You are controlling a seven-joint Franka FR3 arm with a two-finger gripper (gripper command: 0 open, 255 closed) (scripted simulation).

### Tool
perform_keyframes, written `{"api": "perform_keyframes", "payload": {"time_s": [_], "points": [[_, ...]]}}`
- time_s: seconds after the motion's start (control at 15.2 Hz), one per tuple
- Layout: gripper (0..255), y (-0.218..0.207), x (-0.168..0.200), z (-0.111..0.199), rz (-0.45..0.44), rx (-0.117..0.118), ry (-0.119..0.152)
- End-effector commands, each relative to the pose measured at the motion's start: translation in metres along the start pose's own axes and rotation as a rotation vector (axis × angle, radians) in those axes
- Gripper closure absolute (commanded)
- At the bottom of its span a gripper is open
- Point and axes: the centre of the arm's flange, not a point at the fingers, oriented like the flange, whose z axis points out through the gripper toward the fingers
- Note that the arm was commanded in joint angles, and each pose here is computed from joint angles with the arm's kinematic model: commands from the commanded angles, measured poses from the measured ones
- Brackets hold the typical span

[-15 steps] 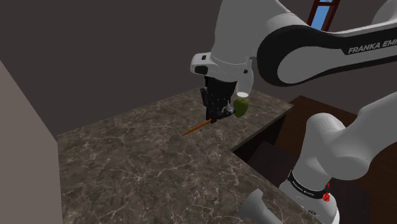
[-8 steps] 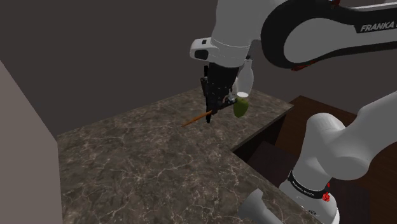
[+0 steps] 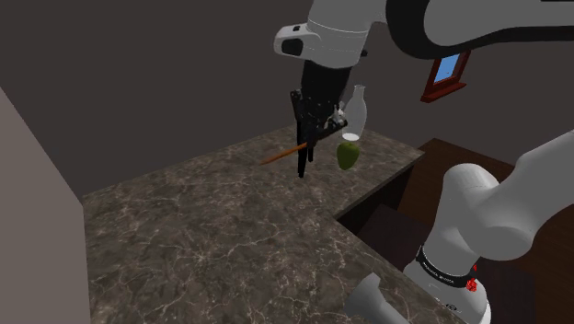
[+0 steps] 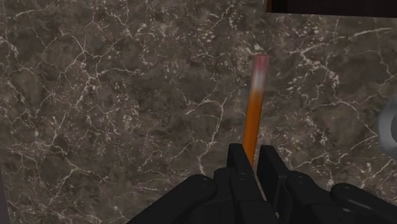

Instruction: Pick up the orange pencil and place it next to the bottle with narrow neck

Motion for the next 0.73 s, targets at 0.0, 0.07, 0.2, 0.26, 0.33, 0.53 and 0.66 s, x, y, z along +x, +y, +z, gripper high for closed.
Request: {"api": "perform_keyframes", "payload": {"time_s": [0.0, 0.07, 0.2, 0.26, 0.33, 0.53, 0.66], "points": [[255, 0.003, 0.0, -0.01, 0.0, 0.0, 0.0], [255, 0.004, 0.0, -0.016, 0.0, 0.0, 0.0], [255, 0.006, -0.001, -0.026, 0.0, 0.0, 0.0], [255, 0.007, -0.001, -0.029, 0.0, 0.0, 0.0], [255, 0.01, -0.014, -0.028, 0.0, 0.0, 0.0], [255, 0.018, -0.052, -0.026, 0.0, 0.0, 0.0], [255, 0.023, -0.078, -0.024, 0.0, 0.0, 0.0]]}}
